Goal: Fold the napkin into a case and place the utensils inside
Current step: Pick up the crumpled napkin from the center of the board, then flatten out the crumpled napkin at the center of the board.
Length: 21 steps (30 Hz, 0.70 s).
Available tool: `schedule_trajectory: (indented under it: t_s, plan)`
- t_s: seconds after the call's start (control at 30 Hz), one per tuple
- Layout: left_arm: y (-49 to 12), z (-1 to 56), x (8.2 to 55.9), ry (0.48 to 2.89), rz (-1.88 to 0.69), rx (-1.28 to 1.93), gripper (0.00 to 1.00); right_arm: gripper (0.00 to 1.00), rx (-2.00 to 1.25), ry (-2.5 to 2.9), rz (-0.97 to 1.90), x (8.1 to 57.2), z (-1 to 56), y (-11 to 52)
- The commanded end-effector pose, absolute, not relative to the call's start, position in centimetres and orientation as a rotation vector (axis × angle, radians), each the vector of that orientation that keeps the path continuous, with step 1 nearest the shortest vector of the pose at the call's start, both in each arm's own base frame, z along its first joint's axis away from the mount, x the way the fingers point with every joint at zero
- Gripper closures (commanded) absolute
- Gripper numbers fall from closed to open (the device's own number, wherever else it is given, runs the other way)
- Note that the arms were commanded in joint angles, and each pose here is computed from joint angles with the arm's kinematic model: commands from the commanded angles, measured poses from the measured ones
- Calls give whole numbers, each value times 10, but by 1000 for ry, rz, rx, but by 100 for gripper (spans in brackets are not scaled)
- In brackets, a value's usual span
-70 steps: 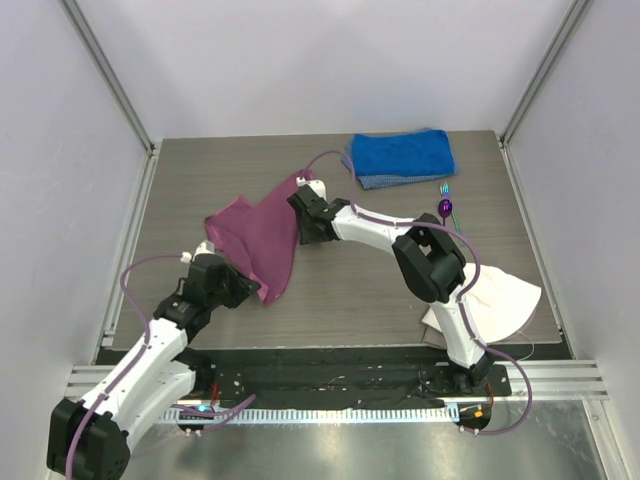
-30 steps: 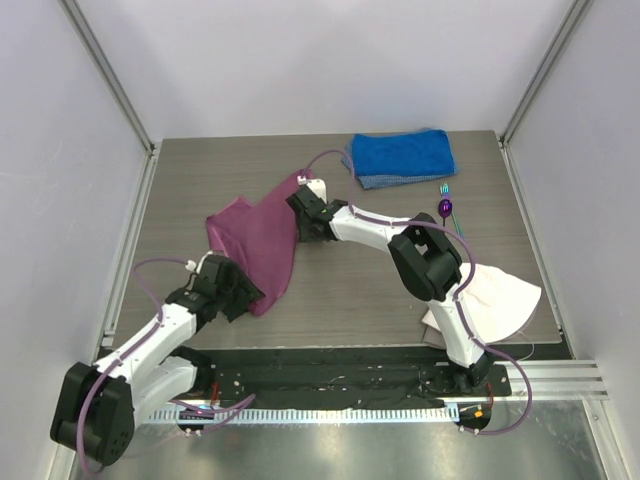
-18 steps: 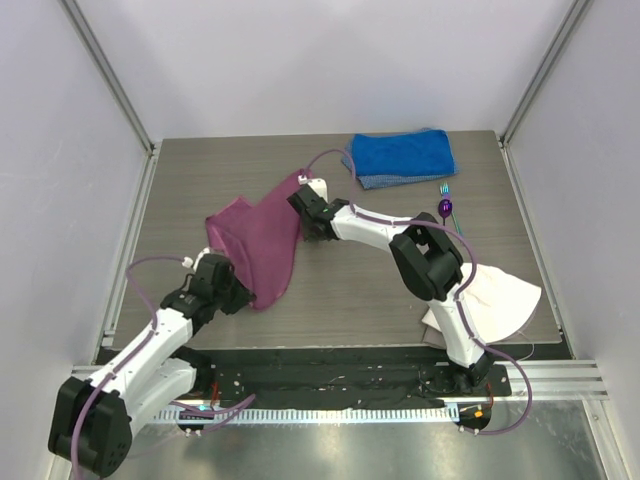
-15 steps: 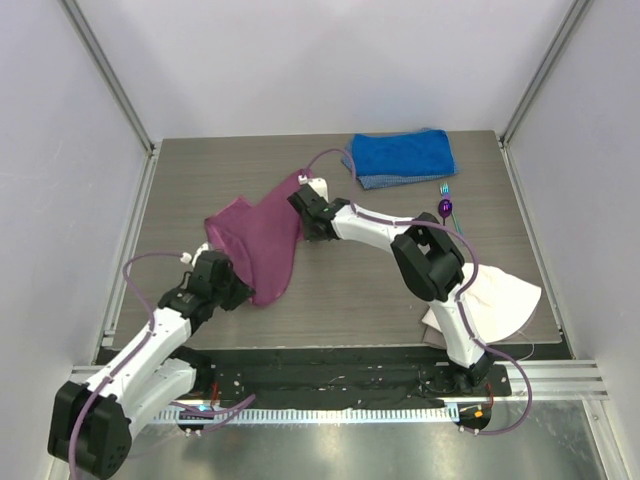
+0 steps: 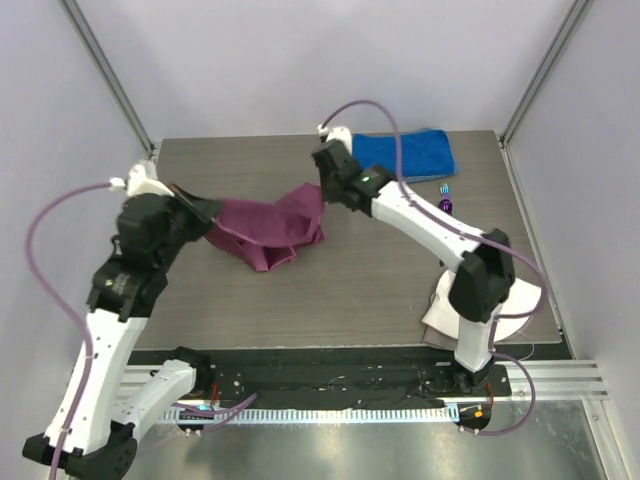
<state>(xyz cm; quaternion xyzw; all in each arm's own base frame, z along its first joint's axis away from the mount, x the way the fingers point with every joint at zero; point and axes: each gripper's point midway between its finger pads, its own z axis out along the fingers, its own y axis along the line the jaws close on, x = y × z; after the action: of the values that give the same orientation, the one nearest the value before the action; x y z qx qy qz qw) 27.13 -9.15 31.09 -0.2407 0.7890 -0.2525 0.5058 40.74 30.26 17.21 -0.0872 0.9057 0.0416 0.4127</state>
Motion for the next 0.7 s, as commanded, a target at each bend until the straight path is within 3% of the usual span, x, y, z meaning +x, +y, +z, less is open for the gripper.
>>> schedule_trajectory:
  t_s: [0.0,0.2,0.43,0.53,0.67]
  plan:
    - [-61,417,256,1668,-532,-525,100,99,-145,1979,165,394,346,257]
    - [-25,537,189,1338,-565,-522,100,99,-151,1620,470,302,500,205]
    - [-11,570,117,1116,-685,-477,100,99,-184,1181,806,174,590,144]
    - [-26,563,118,1153,-743,-426,100,99,-132,1152,804,170,587,132]
    - [-33,519,153,1270,-731,-504,100,99,30,1307,615,222,537,126]
